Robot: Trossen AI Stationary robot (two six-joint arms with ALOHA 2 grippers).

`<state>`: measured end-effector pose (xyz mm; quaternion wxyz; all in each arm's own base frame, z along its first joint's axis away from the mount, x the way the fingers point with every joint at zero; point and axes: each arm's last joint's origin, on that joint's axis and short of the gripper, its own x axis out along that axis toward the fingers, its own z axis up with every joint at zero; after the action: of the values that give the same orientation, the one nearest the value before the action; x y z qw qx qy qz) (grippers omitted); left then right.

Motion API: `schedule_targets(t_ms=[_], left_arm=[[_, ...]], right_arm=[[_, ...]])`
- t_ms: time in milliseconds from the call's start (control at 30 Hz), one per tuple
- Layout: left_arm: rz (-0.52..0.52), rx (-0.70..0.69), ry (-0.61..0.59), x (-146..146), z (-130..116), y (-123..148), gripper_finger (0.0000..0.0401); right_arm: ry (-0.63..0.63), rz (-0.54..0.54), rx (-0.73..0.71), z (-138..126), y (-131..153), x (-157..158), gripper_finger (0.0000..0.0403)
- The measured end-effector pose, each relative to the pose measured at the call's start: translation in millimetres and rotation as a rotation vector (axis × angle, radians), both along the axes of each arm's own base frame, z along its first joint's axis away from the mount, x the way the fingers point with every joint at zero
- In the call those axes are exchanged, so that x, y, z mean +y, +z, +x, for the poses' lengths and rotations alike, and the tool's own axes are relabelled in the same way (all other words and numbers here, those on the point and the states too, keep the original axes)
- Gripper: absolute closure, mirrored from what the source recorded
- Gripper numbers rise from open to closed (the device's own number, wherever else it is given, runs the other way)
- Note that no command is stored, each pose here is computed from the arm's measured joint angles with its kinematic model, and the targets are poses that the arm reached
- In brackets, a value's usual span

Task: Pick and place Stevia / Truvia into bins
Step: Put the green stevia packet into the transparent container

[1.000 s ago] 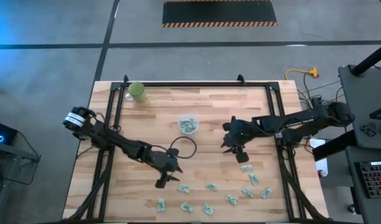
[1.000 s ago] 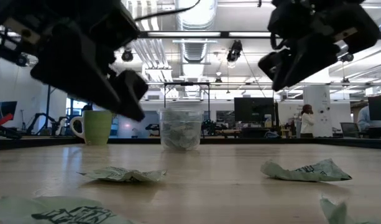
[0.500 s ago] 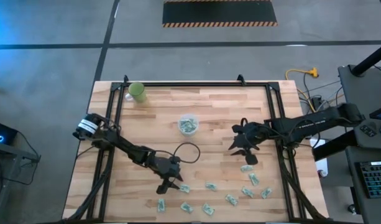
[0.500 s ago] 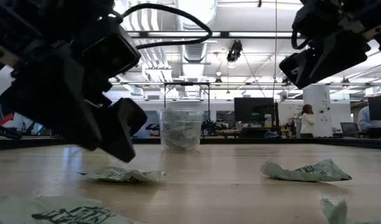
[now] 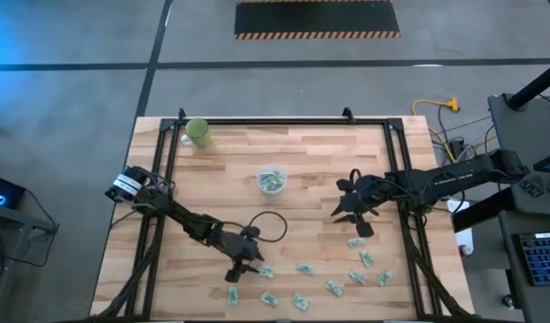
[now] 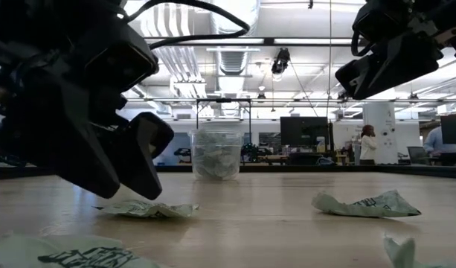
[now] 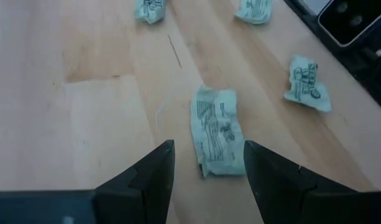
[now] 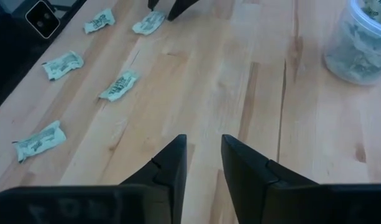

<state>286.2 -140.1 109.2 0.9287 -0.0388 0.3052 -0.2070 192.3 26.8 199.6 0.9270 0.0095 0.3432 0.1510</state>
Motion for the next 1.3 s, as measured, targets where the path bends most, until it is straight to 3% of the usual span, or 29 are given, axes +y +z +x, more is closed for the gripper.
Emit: schedule_targets(t_ms=[400, 833, 1133, 1300], left_arm=[[0.025, 0.01, -0.014, -3.9, -1.5, -8.8, 0.0238], [0.023, 0.021, -0.016, -3.5, -2.2, -9.6, 0.0395], [0.016, 0.025, -0.017, -3.9, -2.2, -9.6, 0.0376], [0.023, 0.022, -0.005, -3.6, -2.1, -9.6, 0.0397]], right_arm=[[0.0, 0.0, -0.005, 0.3, 0.3, 0.0, 0.0321], [0.0, 0.0, -0.006, 0.4, 0.5, 0.0, 0.0331], [-0.007, 0.008, -0.003, 0.4, 0.5, 0.0, 0.0331], [-0.009, 0.011, -0.002, 0.4, 0.4, 0.0, 0.0334]])
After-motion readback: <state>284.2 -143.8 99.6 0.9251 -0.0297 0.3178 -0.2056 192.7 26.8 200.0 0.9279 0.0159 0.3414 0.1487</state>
